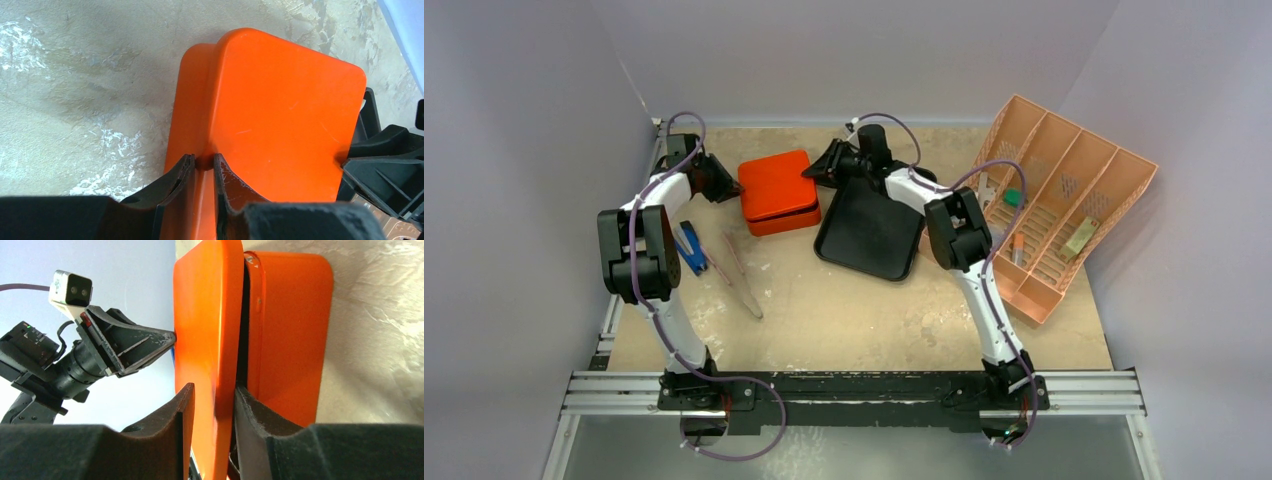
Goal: Pack the chocolate
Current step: Close the box lid on the packing box.
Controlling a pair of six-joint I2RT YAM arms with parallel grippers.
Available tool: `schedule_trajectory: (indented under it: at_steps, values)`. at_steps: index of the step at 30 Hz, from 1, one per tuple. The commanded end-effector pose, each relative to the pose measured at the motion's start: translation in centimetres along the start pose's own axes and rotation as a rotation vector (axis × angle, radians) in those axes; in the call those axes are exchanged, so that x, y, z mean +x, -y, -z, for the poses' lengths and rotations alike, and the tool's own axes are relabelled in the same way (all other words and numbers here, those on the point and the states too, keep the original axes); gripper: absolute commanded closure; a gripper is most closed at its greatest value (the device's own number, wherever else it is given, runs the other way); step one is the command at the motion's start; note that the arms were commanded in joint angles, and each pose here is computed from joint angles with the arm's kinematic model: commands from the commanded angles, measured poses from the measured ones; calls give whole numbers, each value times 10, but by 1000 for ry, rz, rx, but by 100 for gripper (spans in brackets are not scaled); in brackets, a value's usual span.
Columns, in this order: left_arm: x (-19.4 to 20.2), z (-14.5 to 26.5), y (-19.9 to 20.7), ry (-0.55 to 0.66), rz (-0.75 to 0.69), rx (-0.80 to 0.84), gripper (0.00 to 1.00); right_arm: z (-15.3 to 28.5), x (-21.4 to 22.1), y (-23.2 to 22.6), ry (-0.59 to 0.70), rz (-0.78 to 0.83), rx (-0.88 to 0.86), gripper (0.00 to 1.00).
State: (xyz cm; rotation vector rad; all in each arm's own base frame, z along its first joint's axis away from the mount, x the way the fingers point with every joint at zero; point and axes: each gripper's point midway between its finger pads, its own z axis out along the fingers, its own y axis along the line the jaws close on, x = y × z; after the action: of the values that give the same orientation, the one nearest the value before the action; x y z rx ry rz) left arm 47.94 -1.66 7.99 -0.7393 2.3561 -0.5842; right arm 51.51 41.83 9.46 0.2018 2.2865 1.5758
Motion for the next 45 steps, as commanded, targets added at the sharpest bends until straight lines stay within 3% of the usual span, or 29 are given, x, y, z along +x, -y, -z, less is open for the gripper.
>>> schedule_trajectory:
  at_steps: [1, 12, 21, 35, 45]
  values:
    - [4, -1, -5, -13, -25, -20, 83, 30, -26, -37, 92, 95, 7, 63]
    - [4, 2, 6, -22, -20, 28, 81, 51, -39, -30, 156, 145, 119, 37]
    - [3, 14, 17, -36, -35, 63, 72, 50, -20, -19, 84, 241, 213, 30]
    - [-1, 21, 18, -27, -53, 46, 74, 36, 10, -9, -10, 300, 233, 56]
    - [1, 21, 28, -34, -61, 90, 78, 41, 9, 0, 10, 310, 288, 63]
